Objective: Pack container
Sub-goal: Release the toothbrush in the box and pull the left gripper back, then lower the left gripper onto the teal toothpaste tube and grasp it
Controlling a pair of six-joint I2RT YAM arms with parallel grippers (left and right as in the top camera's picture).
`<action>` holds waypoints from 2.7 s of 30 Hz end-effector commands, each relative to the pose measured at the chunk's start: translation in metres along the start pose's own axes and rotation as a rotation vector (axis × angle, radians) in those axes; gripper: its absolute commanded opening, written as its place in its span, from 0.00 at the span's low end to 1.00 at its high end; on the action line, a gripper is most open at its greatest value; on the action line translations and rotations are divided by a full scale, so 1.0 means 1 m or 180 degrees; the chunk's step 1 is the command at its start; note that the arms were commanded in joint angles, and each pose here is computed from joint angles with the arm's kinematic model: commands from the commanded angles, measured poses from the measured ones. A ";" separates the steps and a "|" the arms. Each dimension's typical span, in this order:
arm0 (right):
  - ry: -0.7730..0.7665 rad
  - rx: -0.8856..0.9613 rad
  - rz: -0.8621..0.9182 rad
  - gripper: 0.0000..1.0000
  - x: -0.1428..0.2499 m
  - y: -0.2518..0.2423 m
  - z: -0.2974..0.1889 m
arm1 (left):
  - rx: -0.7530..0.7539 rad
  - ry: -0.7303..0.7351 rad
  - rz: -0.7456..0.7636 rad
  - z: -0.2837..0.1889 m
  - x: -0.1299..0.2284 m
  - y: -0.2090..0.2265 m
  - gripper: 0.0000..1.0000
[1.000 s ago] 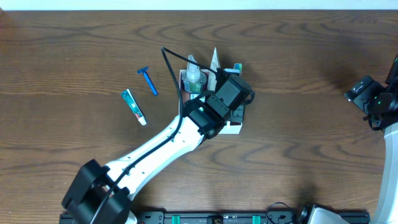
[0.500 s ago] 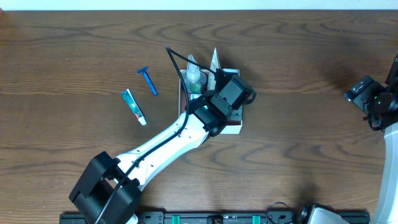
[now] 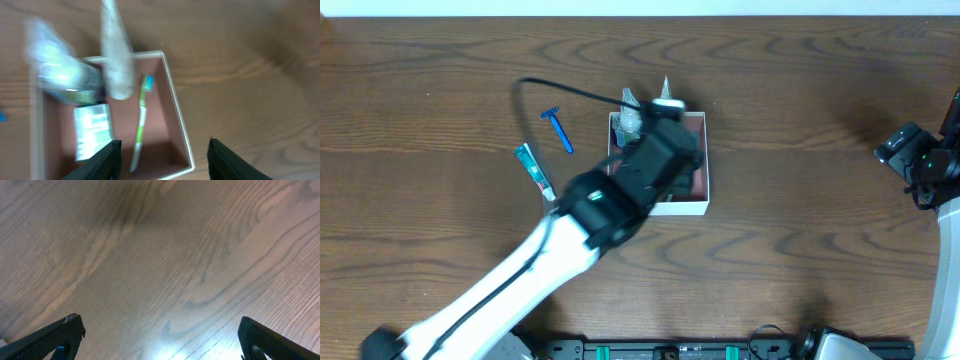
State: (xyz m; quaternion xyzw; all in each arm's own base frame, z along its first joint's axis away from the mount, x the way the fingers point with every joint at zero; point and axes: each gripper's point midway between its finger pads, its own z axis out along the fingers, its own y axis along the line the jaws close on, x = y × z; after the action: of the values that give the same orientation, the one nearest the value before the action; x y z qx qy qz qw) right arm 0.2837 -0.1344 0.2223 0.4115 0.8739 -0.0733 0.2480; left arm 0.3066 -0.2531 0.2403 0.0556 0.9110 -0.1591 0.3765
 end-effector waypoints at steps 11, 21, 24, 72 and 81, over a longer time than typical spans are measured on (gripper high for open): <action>-0.0005 0.0025 0.0070 0.99 -0.002 -0.003 0.000 | -0.1508 -0.0268 -0.0933 -0.050 -0.034 0.174 0.60; -0.0005 0.0025 0.0071 0.99 -0.002 -0.003 0.000 | -0.1444 0.0971 -0.1560 0.032 0.028 0.234 0.62; -0.0005 0.0025 0.0071 0.99 -0.002 -0.003 0.000 | -0.1418 0.1270 -0.1621 0.051 0.047 0.247 0.62; -0.0005 0.0025 0.0070 0.99 -0.002 -0.003 0.000 | -0.1447 0.2335 -0.1935 0.108 0.142 0.315 0.29; -0.0005 0.0025 0.0071 0.99 -0.002 -0.003 0.000 | -0.1444 0.2324 -0.1935 0.107 0.141 0.315 0.19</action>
State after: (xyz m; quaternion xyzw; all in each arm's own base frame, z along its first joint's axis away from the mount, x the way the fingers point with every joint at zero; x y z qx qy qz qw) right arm 0.2836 -0.1344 0.2223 0.4115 0.8740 -0.0733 0.2478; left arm 0.3475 0.0056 -0.0039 -0.2445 0.9689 -0.0317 -0.0196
